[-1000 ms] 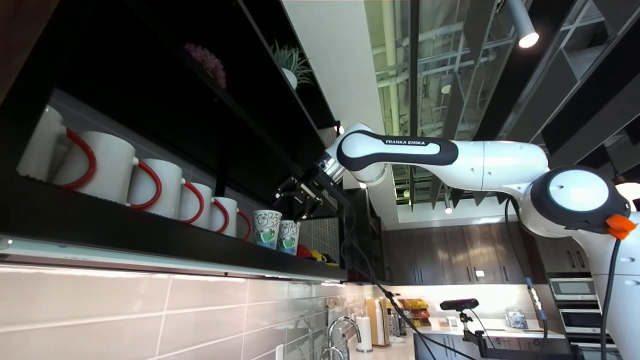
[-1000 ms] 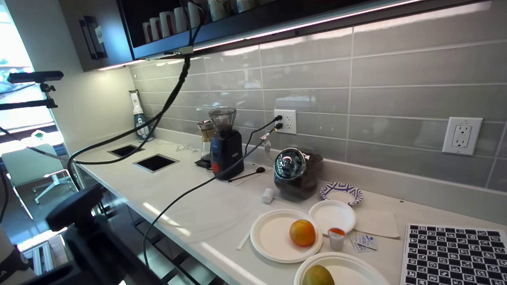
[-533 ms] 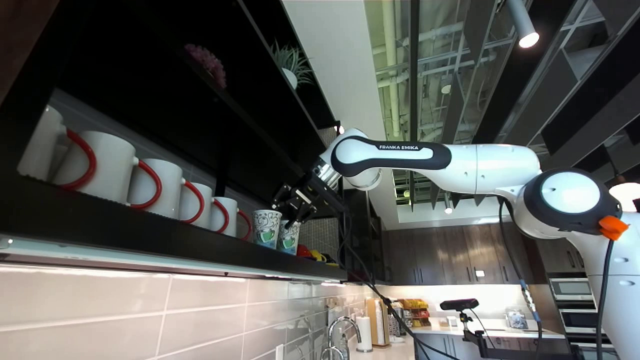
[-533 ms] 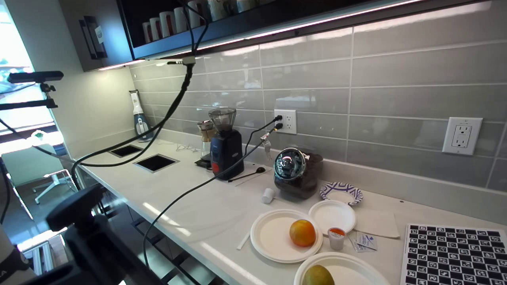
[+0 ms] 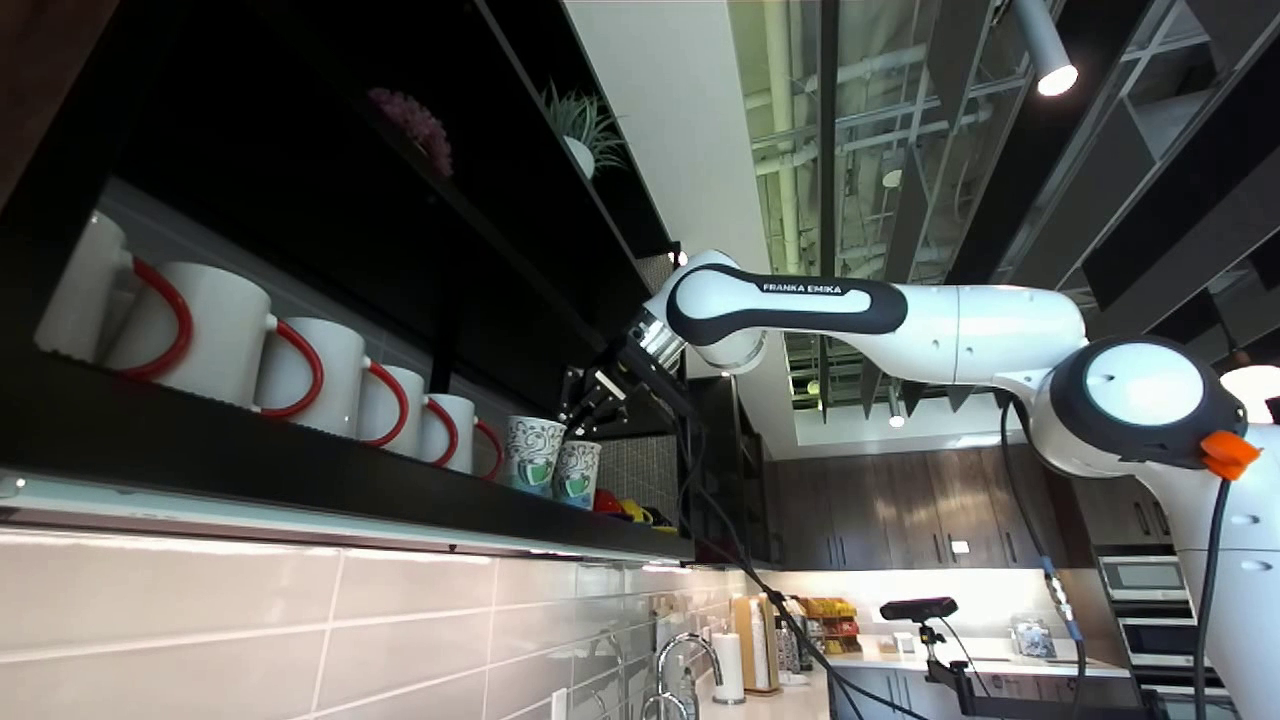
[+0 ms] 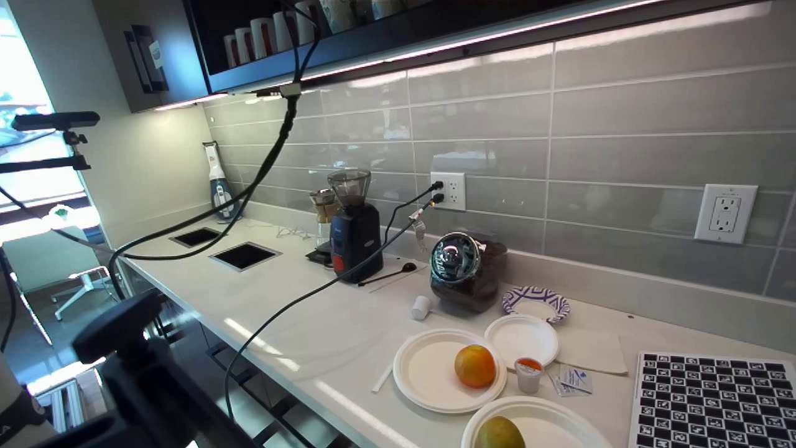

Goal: Put the left cup in the right cup

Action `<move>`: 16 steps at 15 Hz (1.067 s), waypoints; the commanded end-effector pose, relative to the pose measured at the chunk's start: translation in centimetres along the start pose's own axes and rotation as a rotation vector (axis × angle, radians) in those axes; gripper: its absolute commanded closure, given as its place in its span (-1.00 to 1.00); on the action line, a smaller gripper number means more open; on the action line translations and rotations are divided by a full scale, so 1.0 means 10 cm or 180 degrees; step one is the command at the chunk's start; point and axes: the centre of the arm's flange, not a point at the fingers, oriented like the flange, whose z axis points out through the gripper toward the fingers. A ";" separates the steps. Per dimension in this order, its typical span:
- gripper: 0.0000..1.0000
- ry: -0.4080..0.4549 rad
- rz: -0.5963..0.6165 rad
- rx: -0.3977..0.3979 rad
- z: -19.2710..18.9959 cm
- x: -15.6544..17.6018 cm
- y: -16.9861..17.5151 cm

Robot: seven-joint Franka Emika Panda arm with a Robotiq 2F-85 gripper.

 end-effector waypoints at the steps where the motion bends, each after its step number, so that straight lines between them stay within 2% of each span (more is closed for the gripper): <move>1: 1.00 -0.0016 0.0111 0.0038 -0.16 0.07 0.01; 6: 0.98 0.0219 0.0089 0.0145 -0.52 0.08 -0.01; 11: 0.98 0.0679 0.0056 0.0191 -0.97 0.15 0.04; 16: 0.98 0.1025 0.0141 0.0091 -1.20 0.33 0.19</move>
